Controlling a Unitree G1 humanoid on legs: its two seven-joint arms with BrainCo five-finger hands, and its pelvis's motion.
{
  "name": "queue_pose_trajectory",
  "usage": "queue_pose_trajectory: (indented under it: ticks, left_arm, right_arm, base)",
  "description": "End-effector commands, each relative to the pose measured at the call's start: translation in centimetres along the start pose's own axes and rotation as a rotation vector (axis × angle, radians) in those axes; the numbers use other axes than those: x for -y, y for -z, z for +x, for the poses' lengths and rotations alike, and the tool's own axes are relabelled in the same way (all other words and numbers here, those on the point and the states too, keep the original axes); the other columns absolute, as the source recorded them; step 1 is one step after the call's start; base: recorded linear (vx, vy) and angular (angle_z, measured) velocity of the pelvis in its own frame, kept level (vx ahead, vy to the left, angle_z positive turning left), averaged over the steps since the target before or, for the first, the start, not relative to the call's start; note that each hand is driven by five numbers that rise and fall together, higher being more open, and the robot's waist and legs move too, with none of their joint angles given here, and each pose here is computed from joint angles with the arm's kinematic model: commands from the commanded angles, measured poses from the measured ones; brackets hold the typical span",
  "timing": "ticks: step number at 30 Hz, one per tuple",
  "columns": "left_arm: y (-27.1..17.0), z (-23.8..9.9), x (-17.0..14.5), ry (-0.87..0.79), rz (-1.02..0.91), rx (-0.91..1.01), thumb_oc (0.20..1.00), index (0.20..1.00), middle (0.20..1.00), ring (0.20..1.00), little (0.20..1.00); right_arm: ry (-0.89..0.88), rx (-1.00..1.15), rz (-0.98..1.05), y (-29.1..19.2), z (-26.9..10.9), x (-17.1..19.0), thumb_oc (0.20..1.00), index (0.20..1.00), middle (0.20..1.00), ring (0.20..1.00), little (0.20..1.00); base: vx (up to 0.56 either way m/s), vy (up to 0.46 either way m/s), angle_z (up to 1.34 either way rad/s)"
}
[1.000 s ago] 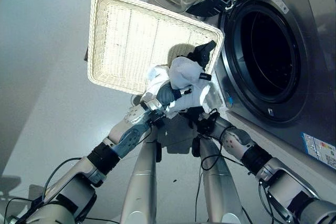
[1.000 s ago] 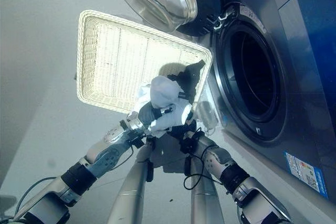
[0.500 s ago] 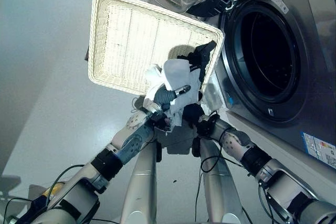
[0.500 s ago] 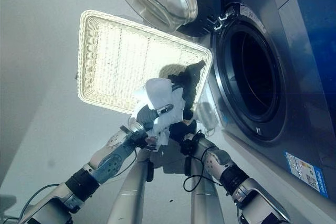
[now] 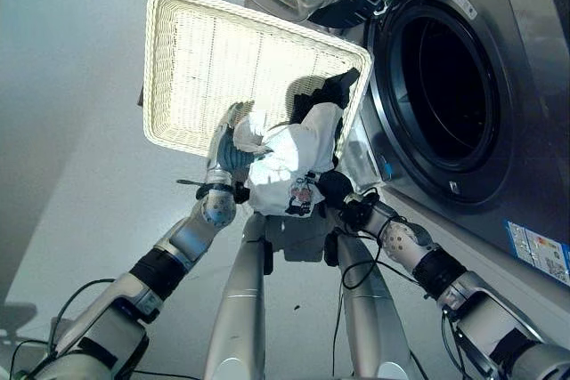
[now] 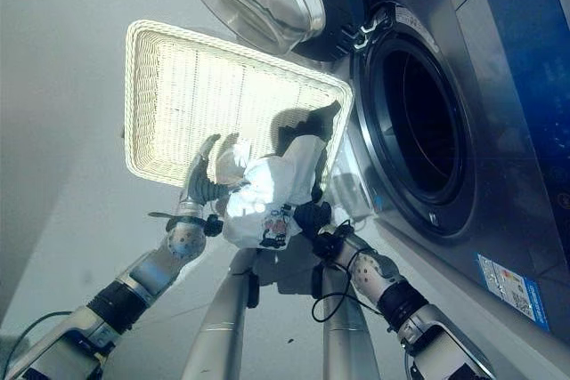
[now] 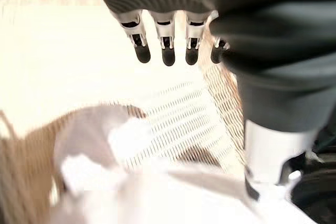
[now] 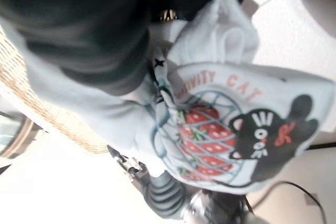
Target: Put the clothes into the washing machine.
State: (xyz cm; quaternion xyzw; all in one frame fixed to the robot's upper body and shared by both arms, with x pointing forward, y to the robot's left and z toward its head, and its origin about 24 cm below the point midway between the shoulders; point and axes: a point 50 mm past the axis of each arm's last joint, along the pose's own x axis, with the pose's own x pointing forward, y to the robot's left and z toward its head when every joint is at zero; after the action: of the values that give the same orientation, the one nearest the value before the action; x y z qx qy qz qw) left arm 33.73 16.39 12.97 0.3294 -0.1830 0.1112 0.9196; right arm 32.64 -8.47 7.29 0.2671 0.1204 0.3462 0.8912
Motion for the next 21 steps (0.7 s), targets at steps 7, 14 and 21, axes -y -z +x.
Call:
queue_pose_trajectory:
  ticks: [7,14,21]
  left_arm:
    - [2.6,0.1,-2.3,-0.282,-0.224,-0.182,1.000,1.000,1.000,1.000,1.000]
    - [5.8,-1.2,-2.3,-0.302,-0.474,-0.320,1.000,1.000,1.000,1.000,1.000]
    - [7.2,-4.1,0.7,-0.108,-0.737,-0.351,1.000,1.000,1.000,1.000,1.000]
  right_arm:
    - [-0.141,0.351,0.335,-3.6,-0.2,-2.3,0.200,0.200,0.200,0.200,0.200]
    - [0.064,0.989,0.597,-12.5,-4.0,1.6,0.200,0.200,0.200,0.200,0.200]
    - [0.491,1.620,0.700,-24.5,-15.0,5.5,0.200,0.200,0.200,0.200,0.200]
  base:
    - [0.00,-0.044,-0.03]
    - [0.02,0.005,-0.01]
    - [0.06,0.034,-0.04]
